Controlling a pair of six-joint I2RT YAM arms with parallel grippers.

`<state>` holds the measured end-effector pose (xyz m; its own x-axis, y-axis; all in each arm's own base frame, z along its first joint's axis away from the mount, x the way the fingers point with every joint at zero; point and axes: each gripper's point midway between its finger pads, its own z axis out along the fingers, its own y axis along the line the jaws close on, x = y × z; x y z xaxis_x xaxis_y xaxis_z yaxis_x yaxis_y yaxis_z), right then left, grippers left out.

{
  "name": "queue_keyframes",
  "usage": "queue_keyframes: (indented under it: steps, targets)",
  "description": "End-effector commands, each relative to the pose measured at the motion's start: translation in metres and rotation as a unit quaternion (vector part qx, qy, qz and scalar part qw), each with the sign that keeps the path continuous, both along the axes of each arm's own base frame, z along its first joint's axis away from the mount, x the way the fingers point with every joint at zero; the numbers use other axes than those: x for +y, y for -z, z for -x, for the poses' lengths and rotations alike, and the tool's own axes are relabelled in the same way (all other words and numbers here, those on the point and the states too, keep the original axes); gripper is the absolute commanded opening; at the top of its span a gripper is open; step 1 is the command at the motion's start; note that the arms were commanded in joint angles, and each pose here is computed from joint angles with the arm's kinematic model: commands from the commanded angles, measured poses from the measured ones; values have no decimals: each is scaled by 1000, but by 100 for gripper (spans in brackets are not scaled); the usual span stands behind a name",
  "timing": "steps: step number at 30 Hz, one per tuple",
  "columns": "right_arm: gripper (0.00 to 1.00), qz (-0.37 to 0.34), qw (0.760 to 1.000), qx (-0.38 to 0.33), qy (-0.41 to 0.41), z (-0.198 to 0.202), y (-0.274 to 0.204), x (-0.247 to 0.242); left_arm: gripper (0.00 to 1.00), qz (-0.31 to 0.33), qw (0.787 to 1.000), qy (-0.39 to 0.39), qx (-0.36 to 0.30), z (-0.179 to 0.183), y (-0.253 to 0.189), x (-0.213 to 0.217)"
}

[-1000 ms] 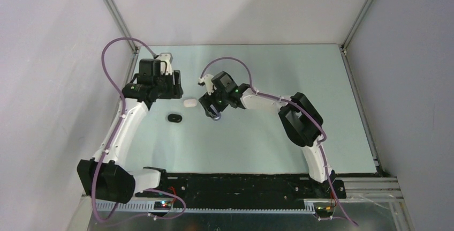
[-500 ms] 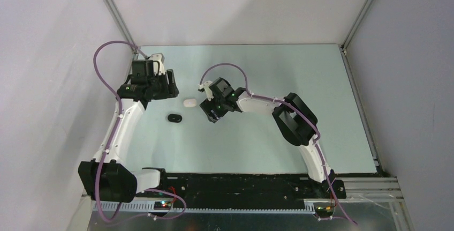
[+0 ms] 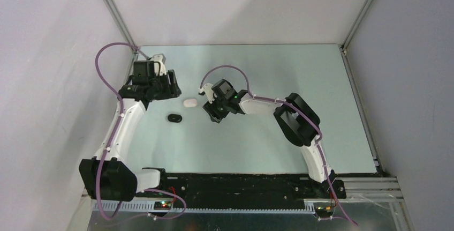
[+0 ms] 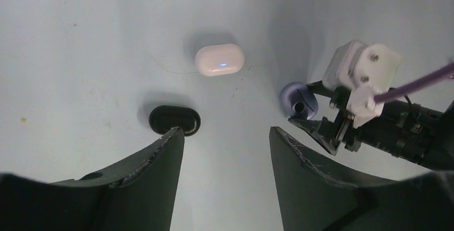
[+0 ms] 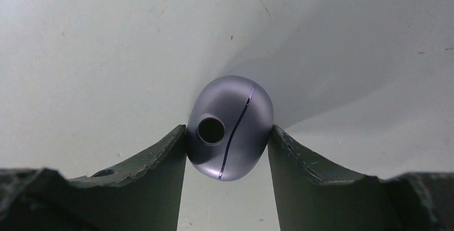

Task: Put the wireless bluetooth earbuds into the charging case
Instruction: Pick up the charging case at the center of the board, then open the charging case at the center of the board.

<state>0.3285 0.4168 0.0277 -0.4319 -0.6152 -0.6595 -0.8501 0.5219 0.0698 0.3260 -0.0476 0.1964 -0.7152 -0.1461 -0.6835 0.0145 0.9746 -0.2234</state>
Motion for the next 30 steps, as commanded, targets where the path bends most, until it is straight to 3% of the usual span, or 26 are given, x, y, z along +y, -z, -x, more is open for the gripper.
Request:
queue_keyframes:
  steps: [1,7,14,21,24,30]
  targets:
    - [44,4,997,-42,-61,2,-20,-17,65,44,998,45,-26,-15,-5,-20]
    - [36,-58,979,-145,-130,-5,-101,-46,66,133,975,146,-104,-40,-35,-65]
    - [35,-116,923,-305,-203,-3,-203,-78,67,242,913,293,-146,-36,-87,-138]
    - [35,-121,879,-413,-204,-13,-256,-85,68,277,853,410,-168,-14,-114,-193]
    - [36,-128,872,-433,-191,-17,-268,-83,67,276,844,430,-163,-9,-118,-202]
    - [36,-134,865,-447,-185,-17,-277,-78,63,264,849,438,-132,-16,-107,-208]
